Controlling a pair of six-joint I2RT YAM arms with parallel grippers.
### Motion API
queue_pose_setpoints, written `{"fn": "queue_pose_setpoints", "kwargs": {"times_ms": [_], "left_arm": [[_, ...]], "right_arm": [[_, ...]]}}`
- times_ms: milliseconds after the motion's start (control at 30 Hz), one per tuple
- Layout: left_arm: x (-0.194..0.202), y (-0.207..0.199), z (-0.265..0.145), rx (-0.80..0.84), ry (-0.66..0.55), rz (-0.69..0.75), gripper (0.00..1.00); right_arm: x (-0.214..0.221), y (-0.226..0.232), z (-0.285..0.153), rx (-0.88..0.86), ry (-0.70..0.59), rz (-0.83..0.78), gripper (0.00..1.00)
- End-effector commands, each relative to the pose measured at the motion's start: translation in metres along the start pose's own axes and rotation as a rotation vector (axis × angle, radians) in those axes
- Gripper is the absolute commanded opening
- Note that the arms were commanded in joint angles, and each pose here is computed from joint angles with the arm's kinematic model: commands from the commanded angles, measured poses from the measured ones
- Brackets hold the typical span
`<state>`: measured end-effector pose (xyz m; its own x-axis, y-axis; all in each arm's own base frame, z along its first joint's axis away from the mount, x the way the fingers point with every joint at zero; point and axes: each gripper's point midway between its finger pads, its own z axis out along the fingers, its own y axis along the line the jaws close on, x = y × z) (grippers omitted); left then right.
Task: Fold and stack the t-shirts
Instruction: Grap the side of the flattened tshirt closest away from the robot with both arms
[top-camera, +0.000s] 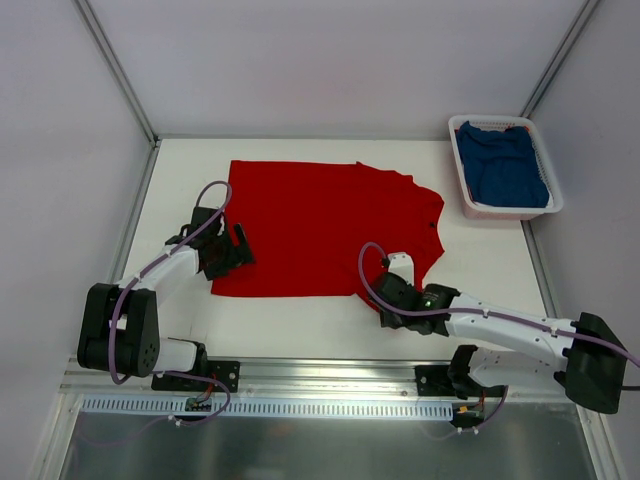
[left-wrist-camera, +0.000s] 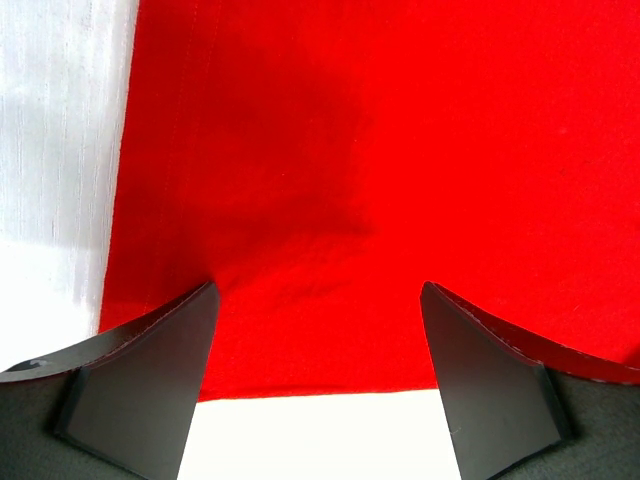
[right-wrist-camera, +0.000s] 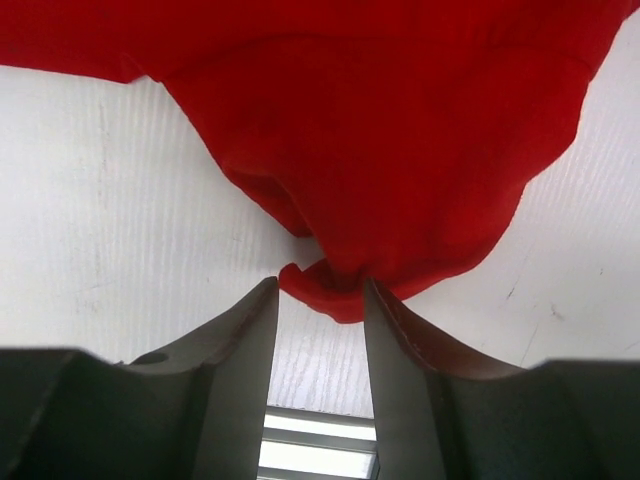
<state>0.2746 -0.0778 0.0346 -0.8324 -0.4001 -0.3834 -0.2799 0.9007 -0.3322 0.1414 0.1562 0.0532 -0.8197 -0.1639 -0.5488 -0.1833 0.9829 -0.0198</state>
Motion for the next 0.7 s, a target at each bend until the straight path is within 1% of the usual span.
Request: {"fn": "queue_pose_setpoints", "kwargs": {"times_ms": [0,267,533,667], "left_arm": [[-0.006,-0.007,-0.007,0.022,-0.026,0.016,0.83],[-0.004,-0.004,-0.006,0.012,-0.021,0.023,0.84],[-0.003,-0.004,-0.006,0.010,-0.021,0.021,0.84],[-0.002,-0.003,-0.006,0.010,-0.021,0.021,0.84]], "right_arm": [[-0.014,0.003,-0.008,0.024,-0.043,-0.016,0.43],[-0.007,0.014,-0.004,0.032,-0.031,-0.040,0.43],[0.003,0.028,-0.004,0.005,-0.017,-0.068,0.42],[0.006,0.029,-0.004,-0.007,-0.020,-0.066,0.40]]}}
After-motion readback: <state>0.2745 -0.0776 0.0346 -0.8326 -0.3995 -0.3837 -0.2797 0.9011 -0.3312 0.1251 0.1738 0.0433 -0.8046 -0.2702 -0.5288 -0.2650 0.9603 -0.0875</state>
